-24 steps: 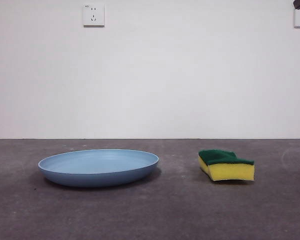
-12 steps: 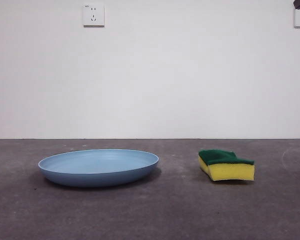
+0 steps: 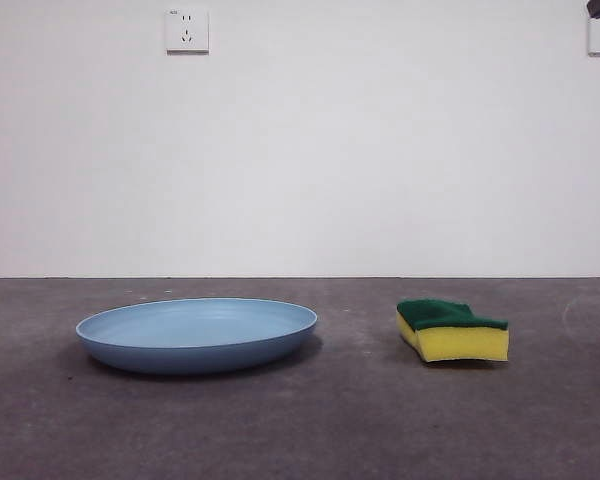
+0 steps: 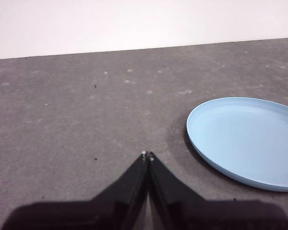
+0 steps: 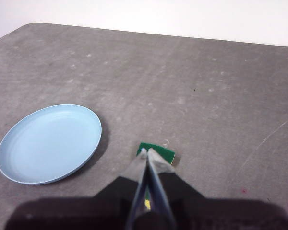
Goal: Pick up the plate,pick up the cloth,clean the plate with the cloth
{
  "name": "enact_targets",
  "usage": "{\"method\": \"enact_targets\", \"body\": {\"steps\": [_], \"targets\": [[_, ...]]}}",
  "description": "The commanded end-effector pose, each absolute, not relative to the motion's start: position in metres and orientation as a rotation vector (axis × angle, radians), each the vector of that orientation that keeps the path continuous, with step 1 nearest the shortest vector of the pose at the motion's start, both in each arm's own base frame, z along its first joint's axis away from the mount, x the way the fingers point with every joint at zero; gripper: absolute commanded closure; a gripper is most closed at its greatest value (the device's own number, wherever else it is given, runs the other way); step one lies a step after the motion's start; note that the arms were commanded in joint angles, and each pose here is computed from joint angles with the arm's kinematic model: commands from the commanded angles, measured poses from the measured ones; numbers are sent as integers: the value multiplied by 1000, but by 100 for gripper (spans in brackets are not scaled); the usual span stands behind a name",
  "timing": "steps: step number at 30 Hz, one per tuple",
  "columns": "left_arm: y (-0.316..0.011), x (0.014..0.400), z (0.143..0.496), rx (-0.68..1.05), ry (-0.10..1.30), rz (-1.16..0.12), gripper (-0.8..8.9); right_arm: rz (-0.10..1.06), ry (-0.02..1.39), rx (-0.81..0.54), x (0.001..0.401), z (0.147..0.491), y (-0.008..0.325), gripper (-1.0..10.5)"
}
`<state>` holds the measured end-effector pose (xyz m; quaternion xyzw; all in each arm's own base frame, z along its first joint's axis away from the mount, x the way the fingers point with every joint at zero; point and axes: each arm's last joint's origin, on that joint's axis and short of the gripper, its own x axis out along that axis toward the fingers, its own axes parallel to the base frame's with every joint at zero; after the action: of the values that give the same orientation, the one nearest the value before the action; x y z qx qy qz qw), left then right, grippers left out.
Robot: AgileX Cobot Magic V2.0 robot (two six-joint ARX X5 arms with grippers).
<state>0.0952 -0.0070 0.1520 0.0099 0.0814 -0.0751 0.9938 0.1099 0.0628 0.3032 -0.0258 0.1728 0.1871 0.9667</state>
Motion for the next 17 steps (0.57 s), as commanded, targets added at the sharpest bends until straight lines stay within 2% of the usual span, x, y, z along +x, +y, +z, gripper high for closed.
{"method": "enact_targets", "body": {"steps": [1,11,14,17], "targets": [[-7,96,148,14,174,-147,817,375,345,-41,110,302,63,945],[-7,96,148,14,174,-147,817,372,335,-43,108,303,62,945],[-7,96,148,14,174,-146,817,336,287,-113,104,306,54,945],[-7,96,148,14,174,-147,817,271,241,-111,104,302,44,945]]}}
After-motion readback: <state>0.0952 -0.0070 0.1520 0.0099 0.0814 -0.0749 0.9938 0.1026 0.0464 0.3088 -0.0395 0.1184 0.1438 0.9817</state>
